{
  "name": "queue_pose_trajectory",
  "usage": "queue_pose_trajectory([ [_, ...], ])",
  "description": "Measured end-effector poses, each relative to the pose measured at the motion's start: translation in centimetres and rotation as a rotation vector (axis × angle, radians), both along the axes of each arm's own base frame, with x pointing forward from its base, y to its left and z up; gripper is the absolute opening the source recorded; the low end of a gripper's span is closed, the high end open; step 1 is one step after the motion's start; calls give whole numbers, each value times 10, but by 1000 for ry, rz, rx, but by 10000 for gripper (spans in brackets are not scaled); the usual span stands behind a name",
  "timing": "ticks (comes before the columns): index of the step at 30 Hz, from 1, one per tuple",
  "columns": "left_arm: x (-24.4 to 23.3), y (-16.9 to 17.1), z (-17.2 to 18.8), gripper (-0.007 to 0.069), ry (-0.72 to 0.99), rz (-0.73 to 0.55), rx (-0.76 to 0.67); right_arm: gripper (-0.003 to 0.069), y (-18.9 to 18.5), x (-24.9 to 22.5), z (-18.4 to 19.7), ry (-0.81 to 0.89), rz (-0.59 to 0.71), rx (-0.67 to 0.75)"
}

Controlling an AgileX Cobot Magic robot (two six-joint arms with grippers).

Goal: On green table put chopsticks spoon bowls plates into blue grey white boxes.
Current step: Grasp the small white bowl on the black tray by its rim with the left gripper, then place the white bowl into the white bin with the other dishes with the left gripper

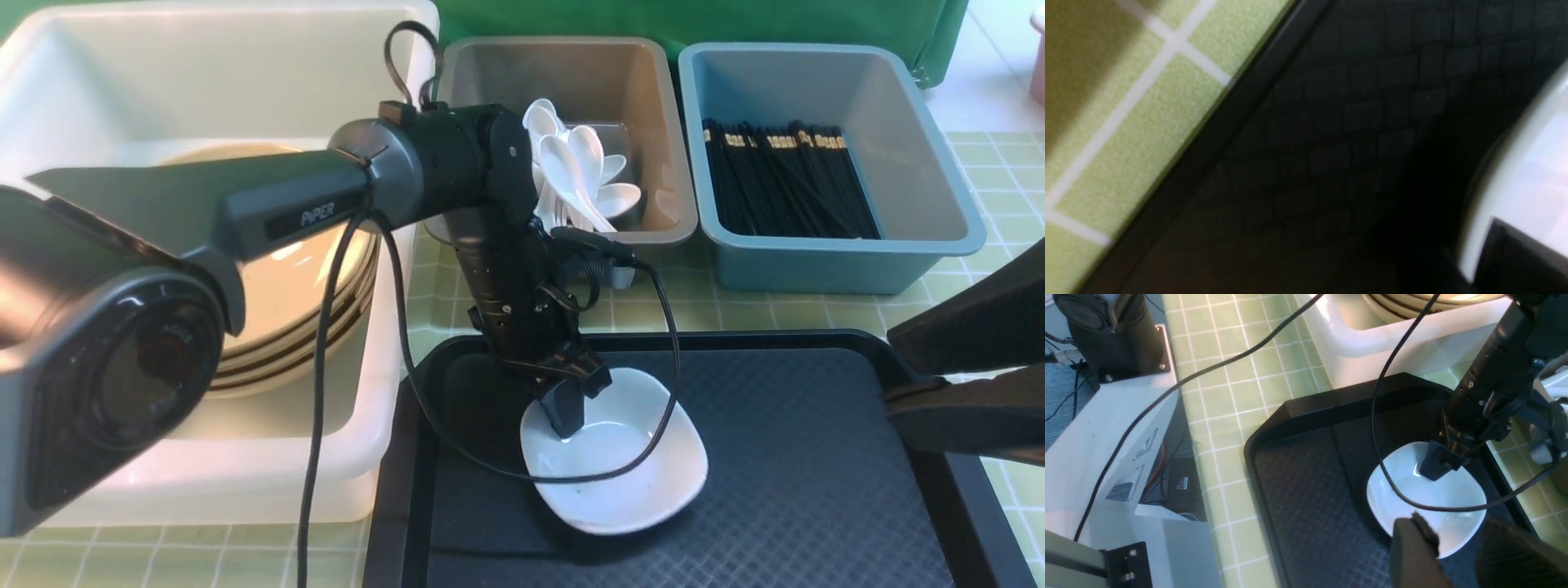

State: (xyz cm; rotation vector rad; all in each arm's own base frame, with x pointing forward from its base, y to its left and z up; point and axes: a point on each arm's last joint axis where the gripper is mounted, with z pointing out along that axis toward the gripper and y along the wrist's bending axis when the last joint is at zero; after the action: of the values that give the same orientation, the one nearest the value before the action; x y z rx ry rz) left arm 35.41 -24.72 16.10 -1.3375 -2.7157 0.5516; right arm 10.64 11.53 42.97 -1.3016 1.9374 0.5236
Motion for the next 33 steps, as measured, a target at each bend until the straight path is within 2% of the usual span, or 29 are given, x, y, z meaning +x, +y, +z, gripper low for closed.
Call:
queue_pose_trajectory([
  [5,4,7,4,26,59,67,-72,236,0,0,0,3,2,-3],
  [8,8,14,19,15,43,115,-137,236,0,-1,-1,6,3,-6],
  [19,-2,52,124,15,-174,175,-256,236,3,2,2,-22,17,23],
  [24,-9,105,175,15,-294,308,-297,236,22,14,0,-13,94,102],
  [26,-12,123,185,15,-319,353,-299,236,27,18,0,-9,101,124],
  [29,-29,185,204,15,-382,515,-283,225,42,34,-5,2,121,172],
  [31,-43,222,204,15,-397,621,-252,198,50,41,-8,8,145,168],
  [33,-64,270,201,15,-415,769,-206,123,59,52,-5,23,167,165],
])
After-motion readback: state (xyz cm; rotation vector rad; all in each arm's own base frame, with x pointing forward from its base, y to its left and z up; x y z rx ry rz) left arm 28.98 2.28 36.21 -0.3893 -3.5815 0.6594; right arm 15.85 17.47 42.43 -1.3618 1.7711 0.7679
